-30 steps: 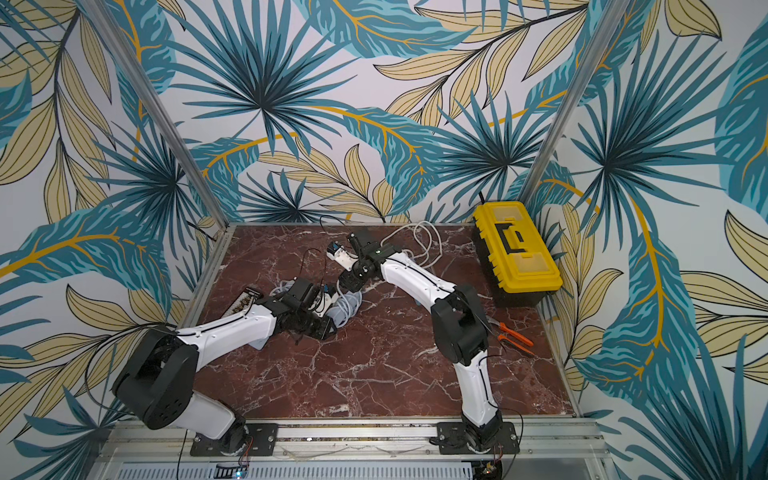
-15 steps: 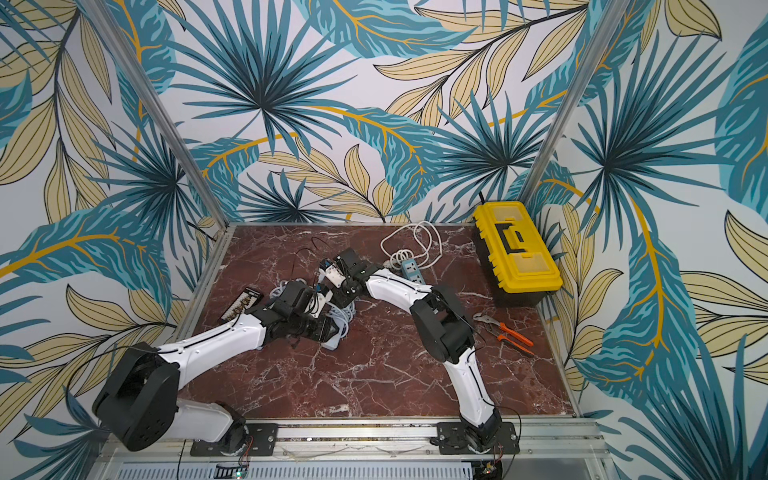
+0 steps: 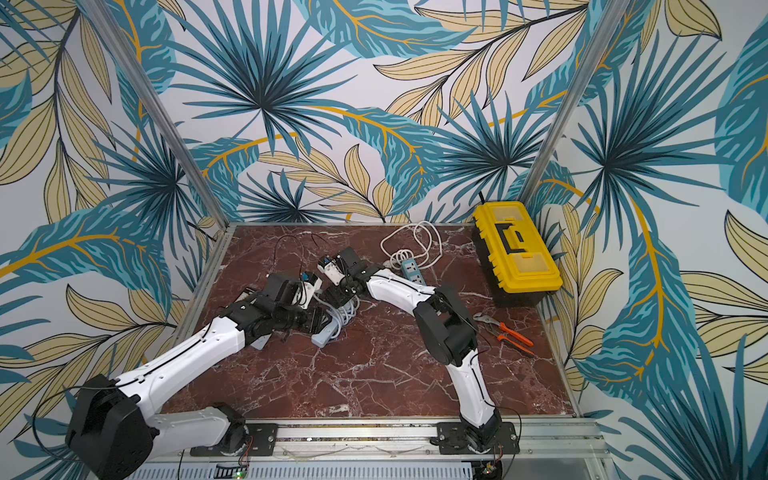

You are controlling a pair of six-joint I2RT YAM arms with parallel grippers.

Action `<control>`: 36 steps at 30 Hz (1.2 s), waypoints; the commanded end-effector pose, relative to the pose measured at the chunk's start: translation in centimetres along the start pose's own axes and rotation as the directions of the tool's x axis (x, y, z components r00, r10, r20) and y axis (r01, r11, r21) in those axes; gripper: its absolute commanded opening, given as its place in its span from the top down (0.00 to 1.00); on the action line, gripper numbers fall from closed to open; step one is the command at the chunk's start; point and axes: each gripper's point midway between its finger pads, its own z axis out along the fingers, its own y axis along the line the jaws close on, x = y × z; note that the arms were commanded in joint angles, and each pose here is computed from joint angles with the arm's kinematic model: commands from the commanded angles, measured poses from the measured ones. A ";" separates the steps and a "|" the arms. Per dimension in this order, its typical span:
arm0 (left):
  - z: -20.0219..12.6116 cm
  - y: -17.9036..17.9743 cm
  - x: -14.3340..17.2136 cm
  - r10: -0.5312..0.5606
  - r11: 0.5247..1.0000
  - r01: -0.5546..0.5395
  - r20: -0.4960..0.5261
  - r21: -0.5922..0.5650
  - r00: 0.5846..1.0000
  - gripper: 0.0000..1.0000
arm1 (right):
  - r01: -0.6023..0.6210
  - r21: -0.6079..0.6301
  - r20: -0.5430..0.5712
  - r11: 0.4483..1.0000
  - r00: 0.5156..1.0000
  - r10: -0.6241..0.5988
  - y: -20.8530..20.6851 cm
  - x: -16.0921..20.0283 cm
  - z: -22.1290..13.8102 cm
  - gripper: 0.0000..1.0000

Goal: Wrap the cord around the power strip
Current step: Place the power strip at the center of the board, then pick up the power strip from the center of the board.

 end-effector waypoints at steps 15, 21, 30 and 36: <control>-7.8 3.1 -10.1 0.210 0.948 -0.123 0.283 -0.295 0.936 0.14 | -0.358 0.474 0.200 0.805 0.934 0.297 -15.8 1.4 -14.2 0.20; -6.4 -0.8 -12.3 0.130 0.990 -0.111 0.279 -0.082 0.951 0.14 | -0.282 0.642 -0.093 0.713 0.894 0.437 -21.8 9.5 -14.6 0.19; -8.7 -2.2 -14.6 0.231 0.973 -0.211 0.346 -0.095 0.910 0.01 | -0.298 0.594 -0.193 0.747 0.849 0.492 -23.3 10.7 -10.0 0.19; -8.8 -1.6 -14.4 0.232 0.972 -0.206 0.354 -0.110 0.906 0.00 | -0.318 0.579 -0.214 0.751 0.829 0.517 -24.1 11.5 -6.7 0.19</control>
